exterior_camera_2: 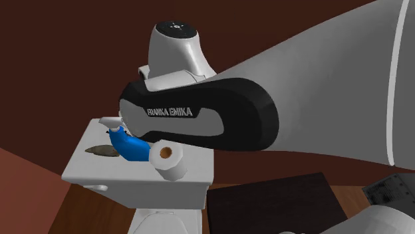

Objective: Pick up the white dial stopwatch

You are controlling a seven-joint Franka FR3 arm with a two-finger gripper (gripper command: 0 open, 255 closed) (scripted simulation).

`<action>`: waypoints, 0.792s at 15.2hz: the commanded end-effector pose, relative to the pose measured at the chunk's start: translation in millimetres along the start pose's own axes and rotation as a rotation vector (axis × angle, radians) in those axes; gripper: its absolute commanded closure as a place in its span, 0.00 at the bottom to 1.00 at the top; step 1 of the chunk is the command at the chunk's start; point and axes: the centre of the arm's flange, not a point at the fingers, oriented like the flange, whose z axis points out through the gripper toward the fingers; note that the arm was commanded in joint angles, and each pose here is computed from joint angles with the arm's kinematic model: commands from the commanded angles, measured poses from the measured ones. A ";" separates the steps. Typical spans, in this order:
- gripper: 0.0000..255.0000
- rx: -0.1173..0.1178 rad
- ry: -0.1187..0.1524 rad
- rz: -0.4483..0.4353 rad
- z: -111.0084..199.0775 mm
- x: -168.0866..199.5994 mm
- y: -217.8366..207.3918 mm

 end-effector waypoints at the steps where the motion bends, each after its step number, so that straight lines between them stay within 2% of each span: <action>1: 0.00 0.010 0.009 -0.063 15.6 9.8 -10.4; 10: 0.00 0.010 0.009 -0.063 53.7 -2.3 -11.3; 11: 1.00 0.009 0.009 -0.063 52.8 -3.5 -12.2; 12: 1.00 0.010 0.009 -0.063 53.9 -6.3 -10.6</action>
